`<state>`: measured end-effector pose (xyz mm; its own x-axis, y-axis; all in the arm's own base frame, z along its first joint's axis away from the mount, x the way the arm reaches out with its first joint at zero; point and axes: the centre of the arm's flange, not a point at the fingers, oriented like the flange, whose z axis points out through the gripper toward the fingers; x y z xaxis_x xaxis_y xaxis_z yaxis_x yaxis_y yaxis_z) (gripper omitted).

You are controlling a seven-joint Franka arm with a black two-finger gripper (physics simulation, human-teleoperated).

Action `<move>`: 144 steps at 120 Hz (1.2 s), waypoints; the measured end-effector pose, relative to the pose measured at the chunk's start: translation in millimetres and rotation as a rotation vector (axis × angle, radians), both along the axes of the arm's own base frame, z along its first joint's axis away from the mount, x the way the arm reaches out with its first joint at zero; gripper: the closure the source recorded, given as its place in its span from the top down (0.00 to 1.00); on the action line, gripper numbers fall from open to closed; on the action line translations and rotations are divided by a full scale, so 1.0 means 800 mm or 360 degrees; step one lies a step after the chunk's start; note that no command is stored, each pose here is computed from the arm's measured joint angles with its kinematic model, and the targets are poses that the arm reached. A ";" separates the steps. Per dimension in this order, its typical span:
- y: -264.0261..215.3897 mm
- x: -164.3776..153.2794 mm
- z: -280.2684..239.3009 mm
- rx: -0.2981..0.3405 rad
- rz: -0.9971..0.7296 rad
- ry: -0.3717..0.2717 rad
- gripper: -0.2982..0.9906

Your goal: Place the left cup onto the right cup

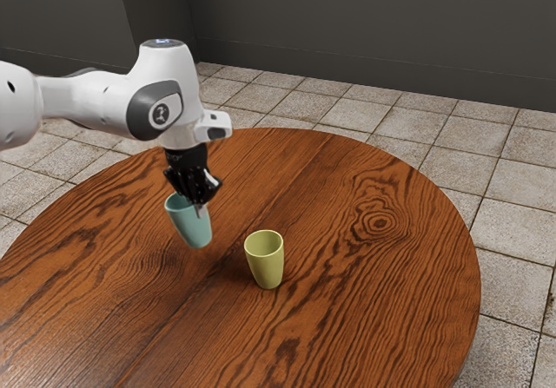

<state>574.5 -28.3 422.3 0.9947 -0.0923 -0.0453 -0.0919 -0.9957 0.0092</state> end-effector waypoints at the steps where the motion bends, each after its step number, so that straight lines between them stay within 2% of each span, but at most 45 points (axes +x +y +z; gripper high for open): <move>1: -0.001 0.000 0.001 0.0000 -0.0002 0.0001 0.16; 45: -0.039 -0.018 0.049 0.0032 -0.0118 0.0001 0.16; 93: -0.089 -0.013 0.088 0.0074 -0.0242 -0.0012 0.16; 129: -0.124 0.000 0.078 0.0102 -0.0322 0.0001 0.16; 144: -0.135 0.004 0.078 0.0098 -0.0343 -0.0043 0.16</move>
